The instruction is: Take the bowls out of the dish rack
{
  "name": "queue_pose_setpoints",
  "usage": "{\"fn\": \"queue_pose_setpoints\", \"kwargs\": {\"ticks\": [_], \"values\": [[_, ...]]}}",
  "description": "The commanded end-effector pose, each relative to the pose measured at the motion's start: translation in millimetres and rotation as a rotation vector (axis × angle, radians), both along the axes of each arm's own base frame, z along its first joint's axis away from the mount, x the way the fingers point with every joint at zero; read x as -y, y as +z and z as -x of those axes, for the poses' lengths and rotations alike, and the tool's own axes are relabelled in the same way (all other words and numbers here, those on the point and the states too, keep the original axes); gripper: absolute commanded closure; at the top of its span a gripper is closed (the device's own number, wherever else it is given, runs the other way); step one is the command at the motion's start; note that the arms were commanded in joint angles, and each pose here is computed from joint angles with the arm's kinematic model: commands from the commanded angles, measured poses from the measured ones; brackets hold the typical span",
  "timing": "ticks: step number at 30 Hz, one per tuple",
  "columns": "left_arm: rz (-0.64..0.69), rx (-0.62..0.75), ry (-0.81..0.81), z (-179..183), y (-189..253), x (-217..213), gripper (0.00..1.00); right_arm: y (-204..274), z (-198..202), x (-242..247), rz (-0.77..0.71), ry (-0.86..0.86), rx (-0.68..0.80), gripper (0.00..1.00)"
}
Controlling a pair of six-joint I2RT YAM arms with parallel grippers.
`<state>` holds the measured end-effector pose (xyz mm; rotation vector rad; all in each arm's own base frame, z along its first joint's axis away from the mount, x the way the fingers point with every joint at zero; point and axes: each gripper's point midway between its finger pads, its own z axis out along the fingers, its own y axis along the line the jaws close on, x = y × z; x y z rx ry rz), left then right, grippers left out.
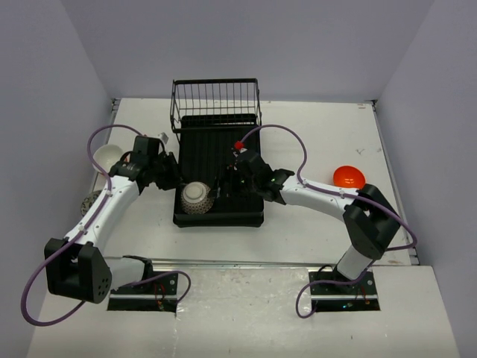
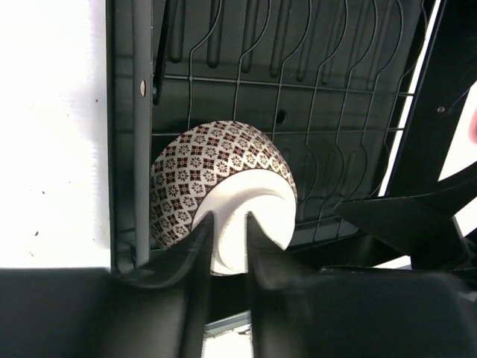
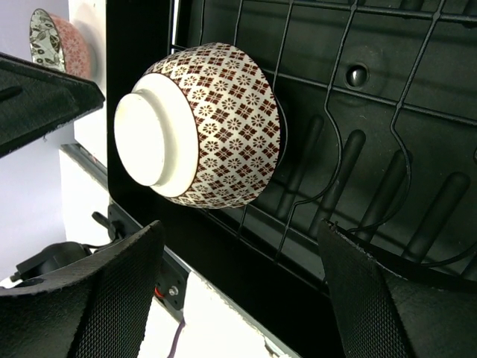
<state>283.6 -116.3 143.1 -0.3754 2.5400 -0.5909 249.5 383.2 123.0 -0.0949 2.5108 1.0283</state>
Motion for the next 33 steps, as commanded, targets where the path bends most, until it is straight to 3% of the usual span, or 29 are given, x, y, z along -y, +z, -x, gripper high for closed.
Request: {"fn": "queue_pose_setpoints", "kwargs": {"ticks": [1,3,6,14,25,33], "values": [[-0.002,0.005,-0.021,2.2,2.0,3.8,0.72,9.7,-2.1,-1.9,-0.027,-0.012,0.010,0.16],[-0.010,0.005,-0.025,3.4,1.5,3.8,0.59,8.7,-1.7,-0.1,-0.023,-0.015,0.010,0.16],[-0.025,0.001,-0.019,5.1,0.3,1.7,0.52,6.8,-1.6,2.8,-0.017,-0.025,0.009,0.16],[-0.078,-0.012,0.002,11.3,-7.3,-8.2,0.41,2.9,3.1,8.8,-0.008,-0.031,-0.003,0.15],[-0.155,-0.064,0.022,26.2,-30.2,-23.6,0.40,-0.6,2.2,14.6,-0.002,-0.062,-0.007,0.15],[-0.235,-0.087,0.050,36.7,-40.1,-40.2,0.58,2.3,-1.2,15.9,-0.010,-0.073,-0.009,0.15]]}}
